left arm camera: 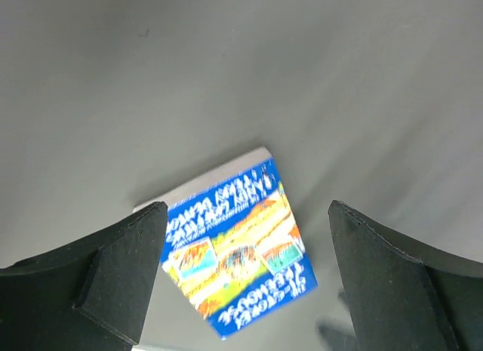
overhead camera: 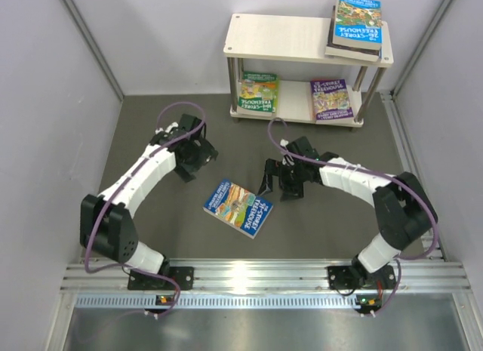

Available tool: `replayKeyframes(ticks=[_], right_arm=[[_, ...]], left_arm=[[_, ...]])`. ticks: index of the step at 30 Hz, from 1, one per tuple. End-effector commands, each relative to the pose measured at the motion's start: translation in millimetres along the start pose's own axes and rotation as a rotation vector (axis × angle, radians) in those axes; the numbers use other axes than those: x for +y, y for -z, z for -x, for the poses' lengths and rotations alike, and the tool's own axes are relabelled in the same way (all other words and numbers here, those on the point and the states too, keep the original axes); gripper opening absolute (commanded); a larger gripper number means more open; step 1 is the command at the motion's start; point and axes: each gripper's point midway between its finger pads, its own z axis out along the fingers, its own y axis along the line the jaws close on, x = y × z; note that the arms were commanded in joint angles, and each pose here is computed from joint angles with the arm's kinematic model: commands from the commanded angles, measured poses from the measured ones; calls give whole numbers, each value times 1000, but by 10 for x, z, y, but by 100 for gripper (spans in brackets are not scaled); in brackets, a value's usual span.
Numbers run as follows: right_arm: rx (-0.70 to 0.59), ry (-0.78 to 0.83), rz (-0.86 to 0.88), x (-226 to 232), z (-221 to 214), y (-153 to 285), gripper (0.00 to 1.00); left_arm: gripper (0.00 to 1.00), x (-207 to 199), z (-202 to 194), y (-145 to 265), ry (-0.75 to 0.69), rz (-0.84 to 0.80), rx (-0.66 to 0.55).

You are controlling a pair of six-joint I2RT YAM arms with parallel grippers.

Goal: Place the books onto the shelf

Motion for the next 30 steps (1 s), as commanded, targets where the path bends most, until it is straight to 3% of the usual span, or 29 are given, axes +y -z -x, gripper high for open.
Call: replayKeyframes(ticks=[1,6,11,18,23,24,30], right_arm=[[-80,67,31,127,424,-51,100],[-59,91,35,148,588,-241,100],[-8,83,21,16,531,-459,100],[56,58,53,-44,195,-626,100],[108,20,205,229,-158,-749,100],[168,0,233,231,-395,-768,100],[188,-84,508,630,-703,-695,100]], left_arm=[[93,264,-9,345,-38,46,-2],[88,612,-632,249,-17,25,183],[90,982,-1134,118,-6,0,293],[92,916,-1485,-102,-10,-100,371],[91,915,-1640,-352,-16,-82,421],[91,906,-1648,-384,-13,-85,422],[91,887,-1725,-568,5,-97,438]])
